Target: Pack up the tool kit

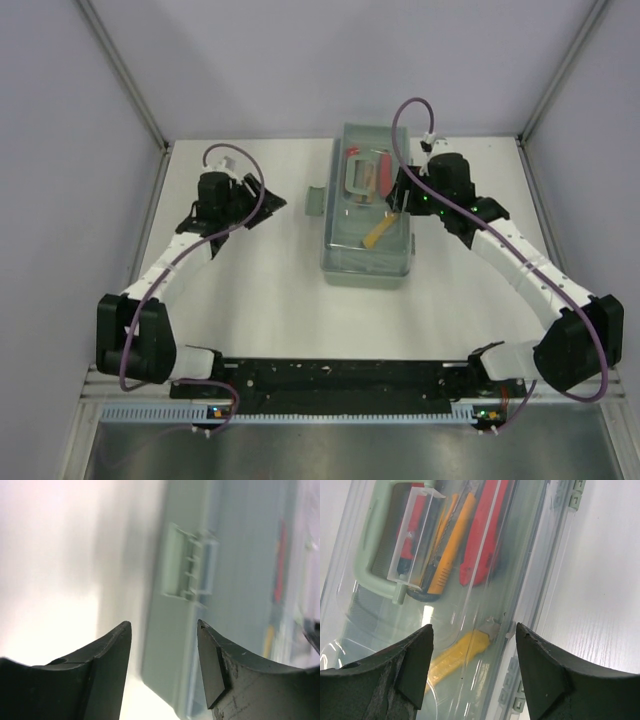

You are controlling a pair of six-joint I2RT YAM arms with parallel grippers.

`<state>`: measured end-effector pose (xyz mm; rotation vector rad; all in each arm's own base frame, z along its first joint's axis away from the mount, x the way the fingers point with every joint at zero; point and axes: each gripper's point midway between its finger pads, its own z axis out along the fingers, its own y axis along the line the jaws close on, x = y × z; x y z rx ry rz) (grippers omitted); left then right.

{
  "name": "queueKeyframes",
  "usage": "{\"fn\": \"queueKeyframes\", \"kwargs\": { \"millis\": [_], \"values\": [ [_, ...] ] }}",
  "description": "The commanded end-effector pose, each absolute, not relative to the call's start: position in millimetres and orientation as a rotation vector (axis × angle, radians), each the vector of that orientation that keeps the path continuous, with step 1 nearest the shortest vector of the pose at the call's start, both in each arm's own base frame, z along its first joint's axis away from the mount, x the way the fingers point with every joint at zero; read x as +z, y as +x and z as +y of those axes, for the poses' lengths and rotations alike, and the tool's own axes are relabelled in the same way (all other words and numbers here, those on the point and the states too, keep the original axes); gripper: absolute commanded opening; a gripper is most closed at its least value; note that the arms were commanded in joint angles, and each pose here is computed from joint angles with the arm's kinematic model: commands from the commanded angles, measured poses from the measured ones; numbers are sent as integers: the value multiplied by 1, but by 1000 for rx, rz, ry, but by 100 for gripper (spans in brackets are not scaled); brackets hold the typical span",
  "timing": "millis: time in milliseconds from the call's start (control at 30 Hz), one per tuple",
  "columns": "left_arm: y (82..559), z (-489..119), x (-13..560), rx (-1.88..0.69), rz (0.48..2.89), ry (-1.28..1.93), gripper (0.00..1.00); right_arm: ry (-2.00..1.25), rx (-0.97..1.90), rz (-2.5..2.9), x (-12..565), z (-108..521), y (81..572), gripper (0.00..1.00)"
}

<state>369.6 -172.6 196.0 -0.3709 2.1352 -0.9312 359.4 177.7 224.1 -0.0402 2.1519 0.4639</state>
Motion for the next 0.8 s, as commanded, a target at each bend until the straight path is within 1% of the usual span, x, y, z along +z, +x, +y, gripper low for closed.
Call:
{"fn": "queueKeyframes", "kwargs": {
  "millis": [0,67,200,267,333,500,767],
  "values": [
    [397,-139,166,-895,2139,-590,59,-117,491,2071,254,188,359,66],
    [408,-134,145,-893,2180,-658,59,-115,491,2063,257,186,358,66],
    [426,-143,110,-991,2245,-701,57,-89,467,2060,258,178,357,66],
    [436,-154,97,-1084,2237,-691,57,-85,477,2060,258,178,354,66],
    [436,-171,82,-1233,2248,-673,56,-79,488,2058,259,178,352,66],
    [439,-200,93,-1431,2151,-542,54,-74,490,2068,256,177,347,66],
    [442,-224,122,-1542,2067,-454,55,-69,491,2085,252,176,346,66]
  ]
}}
